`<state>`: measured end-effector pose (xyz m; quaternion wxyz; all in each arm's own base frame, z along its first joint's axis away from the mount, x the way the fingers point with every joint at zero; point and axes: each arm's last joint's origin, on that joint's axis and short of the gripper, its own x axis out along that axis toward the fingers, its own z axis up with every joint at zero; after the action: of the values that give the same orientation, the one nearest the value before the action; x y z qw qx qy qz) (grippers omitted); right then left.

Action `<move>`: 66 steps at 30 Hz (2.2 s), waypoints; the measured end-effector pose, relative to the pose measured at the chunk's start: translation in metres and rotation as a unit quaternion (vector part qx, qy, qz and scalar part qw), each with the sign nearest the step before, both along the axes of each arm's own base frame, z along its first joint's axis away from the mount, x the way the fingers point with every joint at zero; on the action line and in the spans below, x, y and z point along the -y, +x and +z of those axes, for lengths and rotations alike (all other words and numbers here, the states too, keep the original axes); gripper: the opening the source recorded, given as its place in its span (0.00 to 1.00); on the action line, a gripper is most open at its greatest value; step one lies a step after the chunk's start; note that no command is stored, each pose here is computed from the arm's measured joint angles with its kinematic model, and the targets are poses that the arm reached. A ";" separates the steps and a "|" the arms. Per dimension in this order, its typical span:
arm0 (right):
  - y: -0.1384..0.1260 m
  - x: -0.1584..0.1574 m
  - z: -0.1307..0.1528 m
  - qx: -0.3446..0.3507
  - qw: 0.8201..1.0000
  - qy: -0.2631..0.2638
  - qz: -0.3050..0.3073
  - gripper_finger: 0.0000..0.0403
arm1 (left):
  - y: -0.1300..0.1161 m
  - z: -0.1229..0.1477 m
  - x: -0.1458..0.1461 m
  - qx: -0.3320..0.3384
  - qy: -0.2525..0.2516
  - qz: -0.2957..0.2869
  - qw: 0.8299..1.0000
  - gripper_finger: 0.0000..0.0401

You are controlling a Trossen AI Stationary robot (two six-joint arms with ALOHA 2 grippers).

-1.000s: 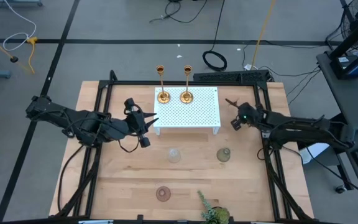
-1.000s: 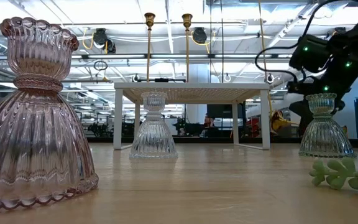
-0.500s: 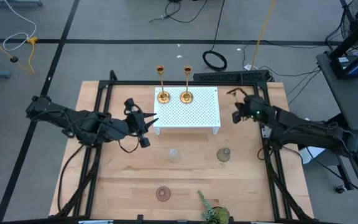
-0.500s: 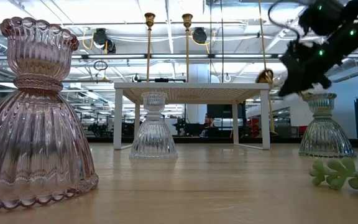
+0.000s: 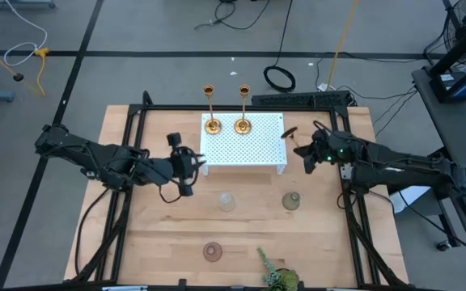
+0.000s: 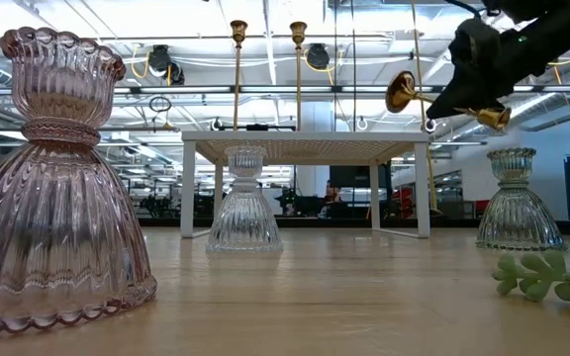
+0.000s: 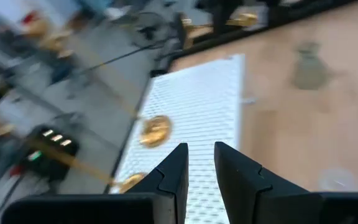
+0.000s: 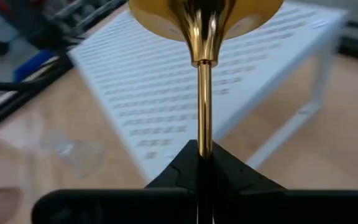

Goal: Pick & Place candle stick holders
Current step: Put the gold candle holder on the shelf

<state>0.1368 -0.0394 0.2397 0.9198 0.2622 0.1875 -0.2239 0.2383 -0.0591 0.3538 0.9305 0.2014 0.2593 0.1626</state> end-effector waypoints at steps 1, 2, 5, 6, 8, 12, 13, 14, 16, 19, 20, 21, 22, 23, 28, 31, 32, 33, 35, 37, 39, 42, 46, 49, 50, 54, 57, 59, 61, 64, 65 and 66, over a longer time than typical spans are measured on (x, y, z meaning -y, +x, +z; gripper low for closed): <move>0.002 -0.002 0.000 0.004 1.000 0.012 0.009 0.02 | 0.001 0.000 0.001 -0.003 -0.004 -0.021 1.000 0.21; 0.005 -0.004 0.000 0.009 1.000 0.021 0.013 0.02 | 0.002 0.001 0.003 -0.002 -0.011 -0.043 0.999 0.21; 0.016 -0.011 -0.001 0.025 0.998 0.047 0.027 0.02 | 0.016 -0.003 0.005 0.000 -0.015 -0.081 0.997 0.21; 0.020 -0.013 -0.002 0.030 0.997 0.056 0.033 0.02 | 0.020 -0.006 0.006 -0.006 -0.012 -0.085 0.996 0.21; 0.030 -0.018 -0.004 0.037 0.995 0.079 0.041 0.02 | 0.030 -0.012 0.008 -0.010 0.000 -0.088 0.996 0.21; 0.047 -0.028 -0.011 0.043 0.988 0.129 0.072 0.02 | 0.051 -0.032 0.012 -0.046 0.039 -0.103 0.993 0.21; 0.051 -0.031 -0.012 0.044 0.986 0.139 0.078 0.02 | 0.058 -0.037 0.014 -0.046 0.046 -0.107 0.992 0.21; 0.054 -0.034 -0.014 0.045 0.984 0.149 0.088 0.02 | 0.063 -0.039 0.016 -0.038 0.051 -0.110 0.992 0.21; 0.060 -0.040 -0.017 0.043 0.981 0.161 0.100 0.02 | 0.074 -0.043 0.020 -0.021 0.061 -0.117 0.991 0.21; 0.068 -0.049 -0.024 0.035 0.977 0.178 0.109 0.02 | 0.090 -0.053 0.026 -0.007 0.072 -0.137 0.988 0.21; 0.071 -0.052 -0.027 0.029 0.976 0.186 0.111 0.02 | 0.096 -0.057 0.028 -0.002 0.076 -0.145 0.986 0.21; 0.073 -0.055 -0.030 0.021 0.975 0.194 0.111 0.02 | 0.101 -0.060 0.029 0.005 0.079 -0.152 0.985 0.21; 0.075 -0.058 -0.033 0.015 0.973 0.201 0.113 0.02 | 0.106 -0.064 0.031 0.013 0.079 -0.159 0.984 0.21; 0.078 -0.061 -0.036 0.013 0.971 0.206 0.116 0.02 | 0.111 -0.067 0.033 0.020 0.075 -0.164 0.983 0.21; 0.089 -0.079 -0.043 0.018 0.961 0.232 0.150 0.02 | 0.135 -0.099 0.045 0.032 0.058 -0.205 0.977 0.21; 0.092 -0.089 -0.049 0.011 0.954 0.252 0.160 0.02 | 0.144 -0.112 0.055 0.047 0.067 -0.218 0.972 0.21; 0.093 -0.092 -0.052 0.004 0.953 0.258 0.159 0.02 | 0.146 -0.117 0.057 0.044 0.072 -0.223 0.971 0.21; 0.094 -0.094 -0.055 -0.004 0.951 0.267 0.157 0.02 | 0.148 -0.122 0.060 0.043 0.075 -0.226 0.970 0.21; 0.094 -0.098 -0.061 -0.020 0.948 0.277 0.152 0.02 | 0.150 -0.131 0.064 0.024 0.079 -0.232 0.969 0.21; 0.096 -0.101 -0.063 -0.021 0.945 0.287 0.156 0.02 | 0.153 -0.134 0.067 0.015 0.077 -0.239 0.968 0.21; 0.099 -0.102 -0.063 -0.011 0.942 0.290 0.169 0.02 | 0.153 -0.133 0.068 0.009 0.076 -0.245 0.966 0.21; 0.102 -0.102 -0.060 0.011 0.942 0.278 0.187 0.02 | 0.154 -0.130 0.066 0.017 0.073 -0.242 0.967 0.21; 0.104 -0.105 -0.055 0.037 0.935 0.291 0.200 0.02 | 0.157 -0.130 0.061 0.022 0.066 -0.233 0.970 0.21; 0.102 -0.109 -0.055 0.028 0.929 0.302 0.210 0.02 | 0.158 -0.131 0.055 0.017 0.054 -0.233 0.971 0.21; 0.102 -0.110 -0.055 0.027 0.928 0.305 0.210 0.02 | 0.158 -0.131 0.054 0.018 0.051 -0.231 0.971 0.21; 0.104 -0.111 -0.058 0.027 0.927 0.310 0.209 0.02 | 0.160 -0.127 0.052 0.030 0.047 -0.226 0.973 0.21; 0.105 -0.112 -0.055 0.036 0.922 0.316 0.223 0.02 | 0.163 -0.121 0.051 0.035 0.044 -0.236 0.970 0.21; 0.105 -0.111 -0.055 0.035 0.922 0.316 0.221 0.02 | 0.164 -0.120 0.050 0.037 0.040 -0.245 0.968 0.21; 0.105 -0.109 -0.055 0.036 0.923 0.315 0.217 0.02 | 0.164 -0.120 0.049 0.040 0.038 -0.244 0.968 0.21; 0.106 -0.104 -0.055 0.038 0.926 0.313 0.208 0.02 | 0.166 -0.117 0.049 0.041 0.038 -0.242 0.969 0.21; 0.106 -0.102 -0.056 0.034 0.927 0.313 0.203 0.02 | 0.167 -0.115 0.049 0.040 0.038 -0.242 0.969 0.21; 0.106 -0.100 -0.057 0.031 0.928 0.313 0.198 0.02 | 0.167 -0.113 0.049 0.034 0.040 -0.242 0.969 0.21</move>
<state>0.2432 0.0609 0.1825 0.8218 0.5012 0.2678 0.0413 0.4056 -0.1085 0.2411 0.9417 0.2894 0.1640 -0.0500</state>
